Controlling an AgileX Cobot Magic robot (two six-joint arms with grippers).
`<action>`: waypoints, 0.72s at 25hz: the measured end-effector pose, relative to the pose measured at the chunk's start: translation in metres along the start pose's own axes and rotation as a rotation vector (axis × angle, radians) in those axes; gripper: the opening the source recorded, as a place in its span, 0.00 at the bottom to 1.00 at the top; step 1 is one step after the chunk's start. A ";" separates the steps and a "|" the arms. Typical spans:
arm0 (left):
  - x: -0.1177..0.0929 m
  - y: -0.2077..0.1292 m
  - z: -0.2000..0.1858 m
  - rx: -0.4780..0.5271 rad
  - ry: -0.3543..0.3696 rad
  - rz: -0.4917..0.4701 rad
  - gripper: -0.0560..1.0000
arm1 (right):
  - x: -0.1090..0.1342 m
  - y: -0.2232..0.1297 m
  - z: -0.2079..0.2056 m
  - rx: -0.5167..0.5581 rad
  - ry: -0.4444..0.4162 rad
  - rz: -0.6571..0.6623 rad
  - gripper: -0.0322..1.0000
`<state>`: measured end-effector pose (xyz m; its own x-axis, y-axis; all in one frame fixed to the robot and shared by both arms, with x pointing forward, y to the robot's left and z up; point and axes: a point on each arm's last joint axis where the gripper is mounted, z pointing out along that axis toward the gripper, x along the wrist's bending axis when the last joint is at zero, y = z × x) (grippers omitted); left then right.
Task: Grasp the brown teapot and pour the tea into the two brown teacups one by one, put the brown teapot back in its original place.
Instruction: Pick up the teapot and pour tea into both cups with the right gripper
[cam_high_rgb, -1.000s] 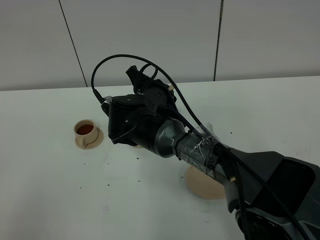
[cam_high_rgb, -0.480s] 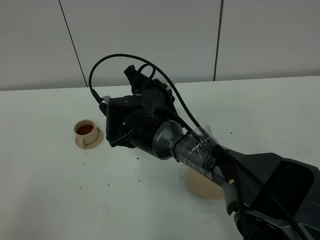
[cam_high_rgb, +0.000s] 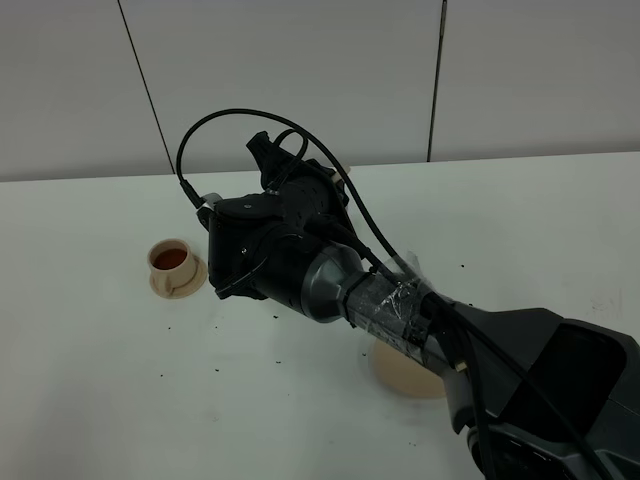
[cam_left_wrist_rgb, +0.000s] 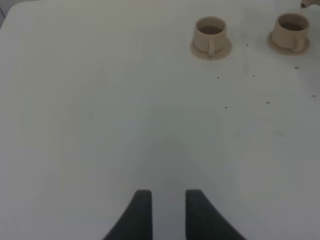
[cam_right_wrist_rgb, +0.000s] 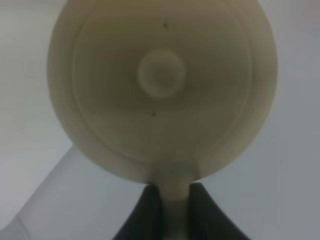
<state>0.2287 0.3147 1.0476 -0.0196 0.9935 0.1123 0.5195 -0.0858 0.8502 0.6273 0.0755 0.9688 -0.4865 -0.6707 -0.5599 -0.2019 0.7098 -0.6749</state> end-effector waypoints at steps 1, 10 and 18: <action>0.000 0.000 0.000 0.000 0.000 0.000 0.28 | 0.000 0.000 0.000 0.001 0.001 0.001 0.12; 0.000 0.000 0.000 0.000 0.000 0.000 0.28 | 0.000 0.000 -0.001 0.007 -0.003 0.011 0.12; 0.000 0.000 0.000 0.000 0.000 0.000 0.28 | 0.000 0.000 -0.001 0.008 -0.002 0.018 0.12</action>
<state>0.2287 0.3147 1.0476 -0.0196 0.9935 0.1123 0.5195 -0.0858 0.8502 0.6268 0.0756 0.9693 -0.4885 -0.6584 -0.5726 -0.1866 0.7199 -0.6686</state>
